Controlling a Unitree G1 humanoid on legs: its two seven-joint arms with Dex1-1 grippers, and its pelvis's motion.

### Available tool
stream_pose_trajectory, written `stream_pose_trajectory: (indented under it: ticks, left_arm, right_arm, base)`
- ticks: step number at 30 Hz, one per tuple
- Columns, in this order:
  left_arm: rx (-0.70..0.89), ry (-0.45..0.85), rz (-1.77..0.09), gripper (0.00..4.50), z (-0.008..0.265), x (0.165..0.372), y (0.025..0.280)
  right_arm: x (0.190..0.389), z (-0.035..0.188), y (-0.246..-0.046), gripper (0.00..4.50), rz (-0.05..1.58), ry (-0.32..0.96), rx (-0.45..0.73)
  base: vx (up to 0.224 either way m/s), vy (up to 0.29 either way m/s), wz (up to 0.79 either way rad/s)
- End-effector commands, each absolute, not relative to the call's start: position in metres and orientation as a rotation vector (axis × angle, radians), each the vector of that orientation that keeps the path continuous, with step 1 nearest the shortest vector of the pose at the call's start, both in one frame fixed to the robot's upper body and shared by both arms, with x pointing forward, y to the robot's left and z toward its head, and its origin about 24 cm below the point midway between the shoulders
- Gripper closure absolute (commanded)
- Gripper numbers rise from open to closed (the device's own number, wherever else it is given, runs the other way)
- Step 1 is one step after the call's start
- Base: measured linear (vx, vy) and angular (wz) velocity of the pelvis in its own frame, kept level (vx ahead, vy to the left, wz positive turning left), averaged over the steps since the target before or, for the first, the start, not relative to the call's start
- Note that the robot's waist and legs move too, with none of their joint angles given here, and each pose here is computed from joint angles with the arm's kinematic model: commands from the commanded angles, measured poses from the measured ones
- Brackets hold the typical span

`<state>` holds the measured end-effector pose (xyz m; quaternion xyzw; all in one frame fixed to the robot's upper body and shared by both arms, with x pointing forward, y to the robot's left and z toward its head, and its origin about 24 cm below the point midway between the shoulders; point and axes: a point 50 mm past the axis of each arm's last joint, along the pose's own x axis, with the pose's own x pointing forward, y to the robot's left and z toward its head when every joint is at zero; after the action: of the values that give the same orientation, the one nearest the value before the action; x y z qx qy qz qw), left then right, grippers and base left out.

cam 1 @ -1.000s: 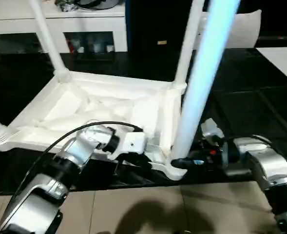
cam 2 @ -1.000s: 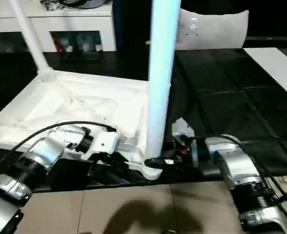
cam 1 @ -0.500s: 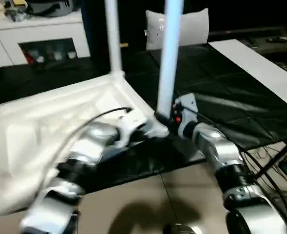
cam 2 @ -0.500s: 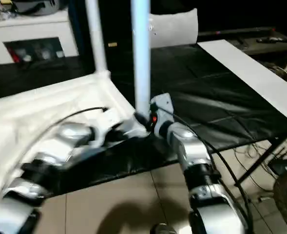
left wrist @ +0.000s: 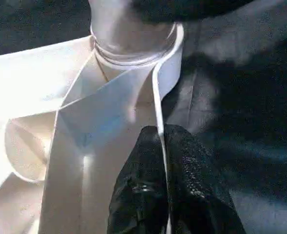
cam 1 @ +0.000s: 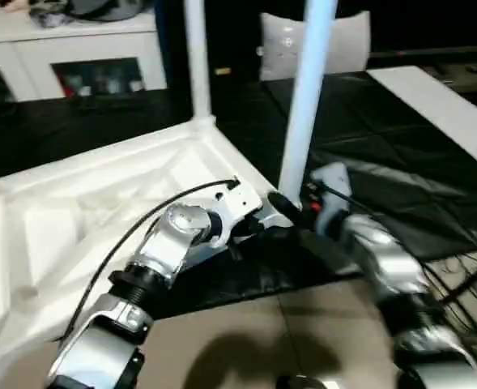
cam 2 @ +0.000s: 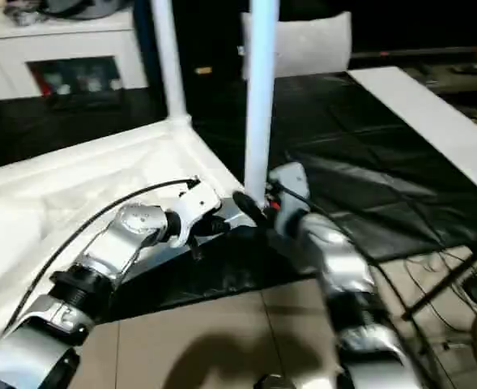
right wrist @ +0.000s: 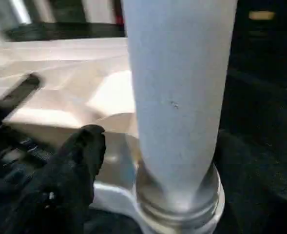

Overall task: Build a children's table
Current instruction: Rotate leg to tighten

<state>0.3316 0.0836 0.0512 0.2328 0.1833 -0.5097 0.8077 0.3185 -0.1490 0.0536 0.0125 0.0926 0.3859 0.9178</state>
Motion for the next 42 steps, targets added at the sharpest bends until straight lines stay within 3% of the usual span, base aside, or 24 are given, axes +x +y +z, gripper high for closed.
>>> stream_pose_trajectory:
  ticks: [1, 4, 7, 14, 15, 18, 20, 26, 42]
  left_arm:
    - [0.57, 0.412, -1.141, 4.5, 0.046, 0.329, 0.089]
    - [0.598, 0.434, -1.171, 4.5, 0.043, 0.327, 0.095]
    - [0.676, 0.448, -1.305, 4.5, 0.039, 0.321, 0.106]
    - [0.793, 0.441, -1.544, 4.5, 0.04, 0.31, 0.111]
    - [0.805, 0.443, -1.566, 4.5, 0.04, 0.309, 0.112]
    - [0.826, 0.434, -1.637, 4.5, 0.042, 0.306, 0.112]
    - [0.833, 0.412, -1.708, 4.5, 0.044, 0.302, 0.111]
    - [0.844, 0.396, -1.811, 4.5, 0.045, 0.294, 0.109]
    - [0.805, 0.414, -1.811, 4.5, 0.039, 0.291, 0.112]
  right_arm:
    - [0.312, 0.059, -0.144, 0.37, 0.913, 0.174, 0.025]
    - [0.31, 0.062, -0.153, 0.17, 0.931, 0.172, 0.017]
    - [0.303, 0.07, -0.174, 0.07, 1.027, 0.19, -0.065]
    - [0.296, 0.076, -0.183, 0.07, 1.221, 0.251, -0.154]
    - [0.295, 0.076, -0.183, 0.33, 1.243, 0.264, -0.151]
    - [0.291, 0.075, -0.181, 0.44, 1.311, 0.29, -0.133]
    - [0.288, 0.074, -0.179, 0.79, 1.371, 0.31, -0.12]
    - [0.285, 0.07, -0.167, 1.27, 1.44, 0.32, -0.096]
    - [0.281, 0.068, -0.156, 2.48, 1.485, 0.31, -0.035]
  base:
    - [0.0, 0.0, 0.0]
    - [0.0, 0.0, 0.0]
    - [0.0, 0.0, 0.0]
    - [0.0, 0.0, 0.0]
    - [0.0, 0.0, 0.0]
    - [0.0, 0.0, 0.0]
    - [0.0, 0.0, 0.0]
    - [0.0, 0.0, 0.0]
    - [0.0, 0.0, 0.0]
